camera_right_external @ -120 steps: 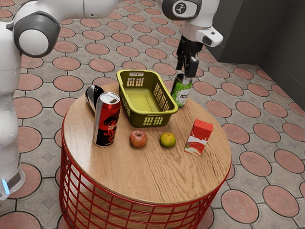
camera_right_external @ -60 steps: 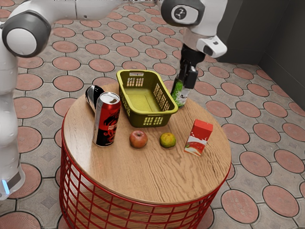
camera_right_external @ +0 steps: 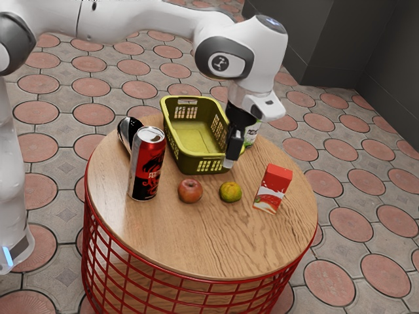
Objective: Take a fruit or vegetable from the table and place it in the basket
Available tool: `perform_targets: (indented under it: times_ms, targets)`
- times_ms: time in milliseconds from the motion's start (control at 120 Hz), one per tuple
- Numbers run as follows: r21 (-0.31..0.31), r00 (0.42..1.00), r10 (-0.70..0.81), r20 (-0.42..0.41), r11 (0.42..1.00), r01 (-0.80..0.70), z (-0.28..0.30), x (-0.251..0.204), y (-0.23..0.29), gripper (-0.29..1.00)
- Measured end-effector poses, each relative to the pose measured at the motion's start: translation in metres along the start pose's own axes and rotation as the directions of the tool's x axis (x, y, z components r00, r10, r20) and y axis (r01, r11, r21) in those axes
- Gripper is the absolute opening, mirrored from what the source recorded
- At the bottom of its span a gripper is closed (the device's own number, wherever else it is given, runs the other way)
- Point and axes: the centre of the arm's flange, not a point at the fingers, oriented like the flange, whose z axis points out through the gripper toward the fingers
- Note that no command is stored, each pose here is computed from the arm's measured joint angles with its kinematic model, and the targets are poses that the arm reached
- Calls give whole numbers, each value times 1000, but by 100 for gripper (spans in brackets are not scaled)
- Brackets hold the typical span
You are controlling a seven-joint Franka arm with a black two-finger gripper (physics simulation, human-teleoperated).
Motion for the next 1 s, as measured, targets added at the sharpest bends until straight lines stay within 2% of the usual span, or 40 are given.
perform_targets:
  times_ms: [300, 575, 1000]
  targets:
    - [-3, 979, 203, 11, 979, -203, 40, 2, -2, 70]
    - [-4, 924, 383, 5, 924, -383, 71, 15, 18, 70]
    - [24, 883, 469, 15, 883, -469, 78, 14, -5, 70]
